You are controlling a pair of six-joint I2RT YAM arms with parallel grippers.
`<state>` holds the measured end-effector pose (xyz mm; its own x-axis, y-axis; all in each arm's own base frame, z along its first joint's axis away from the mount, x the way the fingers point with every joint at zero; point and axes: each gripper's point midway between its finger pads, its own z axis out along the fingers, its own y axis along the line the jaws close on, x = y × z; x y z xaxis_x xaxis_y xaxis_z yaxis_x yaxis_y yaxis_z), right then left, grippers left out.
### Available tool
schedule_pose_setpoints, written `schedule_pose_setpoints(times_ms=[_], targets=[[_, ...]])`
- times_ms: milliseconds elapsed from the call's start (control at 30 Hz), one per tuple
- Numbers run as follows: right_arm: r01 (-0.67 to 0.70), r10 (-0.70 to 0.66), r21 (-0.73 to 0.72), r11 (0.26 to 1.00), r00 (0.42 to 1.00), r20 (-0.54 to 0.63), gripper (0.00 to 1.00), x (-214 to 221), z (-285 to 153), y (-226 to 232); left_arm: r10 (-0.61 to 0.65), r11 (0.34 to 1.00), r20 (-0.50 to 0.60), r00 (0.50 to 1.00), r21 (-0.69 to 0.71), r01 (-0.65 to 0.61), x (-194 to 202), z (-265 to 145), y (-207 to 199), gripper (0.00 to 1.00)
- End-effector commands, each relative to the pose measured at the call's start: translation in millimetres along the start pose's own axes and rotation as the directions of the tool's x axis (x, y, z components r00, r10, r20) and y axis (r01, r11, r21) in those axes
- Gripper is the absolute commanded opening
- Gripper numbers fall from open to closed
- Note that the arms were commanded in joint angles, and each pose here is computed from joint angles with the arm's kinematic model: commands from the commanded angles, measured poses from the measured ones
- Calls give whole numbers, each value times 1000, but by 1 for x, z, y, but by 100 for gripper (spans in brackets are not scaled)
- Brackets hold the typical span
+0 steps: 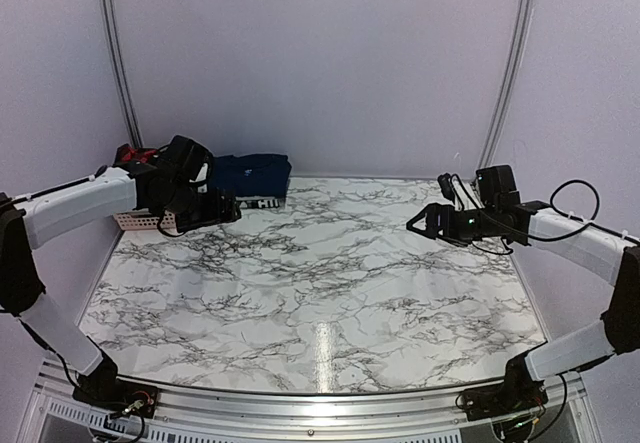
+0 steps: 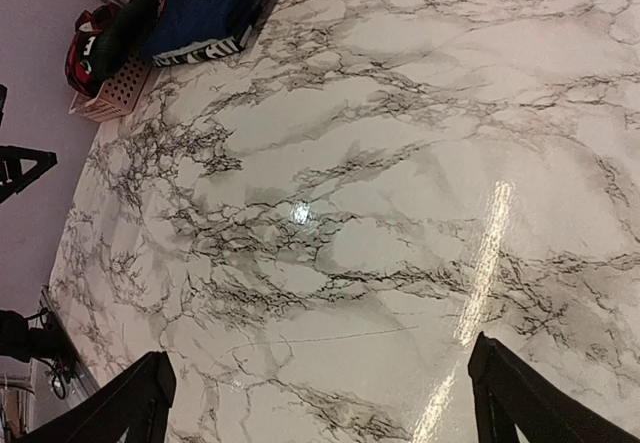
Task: Fold and stack the mixed laundry pile
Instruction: Pick up the crumpled skirt and place it in the bin.
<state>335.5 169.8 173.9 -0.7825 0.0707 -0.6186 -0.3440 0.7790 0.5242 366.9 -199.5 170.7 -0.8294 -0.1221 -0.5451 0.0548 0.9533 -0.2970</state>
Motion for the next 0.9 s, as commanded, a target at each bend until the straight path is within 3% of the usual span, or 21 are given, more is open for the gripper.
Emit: schedule_pose_setpoints(times_ms=[0,233,467,567,867], targets=[[44,-43,-13,999,997,71,99,-14,-8,7,-10,999,14,1000,-41,10,-1,-5,11,99],[19,-14,-28,999,989,147,98,-39,-14,6,-11,999,111,994,-44,16,-64,-14,22,99],[9,-5,-22,1000,988,154,99,-53,-16,-6,43,983,147,988,-183,-16,-123,-4,49,99],[-7,9,-15,1000,990,138,98,-49,-12,-11,7,968,155,988,-250,32,-143,4,76,98],[-45,47,-13,999,992,115,99,-39,-6,-17,-30,948,96,995,-311,59,-153,49,124,88]])
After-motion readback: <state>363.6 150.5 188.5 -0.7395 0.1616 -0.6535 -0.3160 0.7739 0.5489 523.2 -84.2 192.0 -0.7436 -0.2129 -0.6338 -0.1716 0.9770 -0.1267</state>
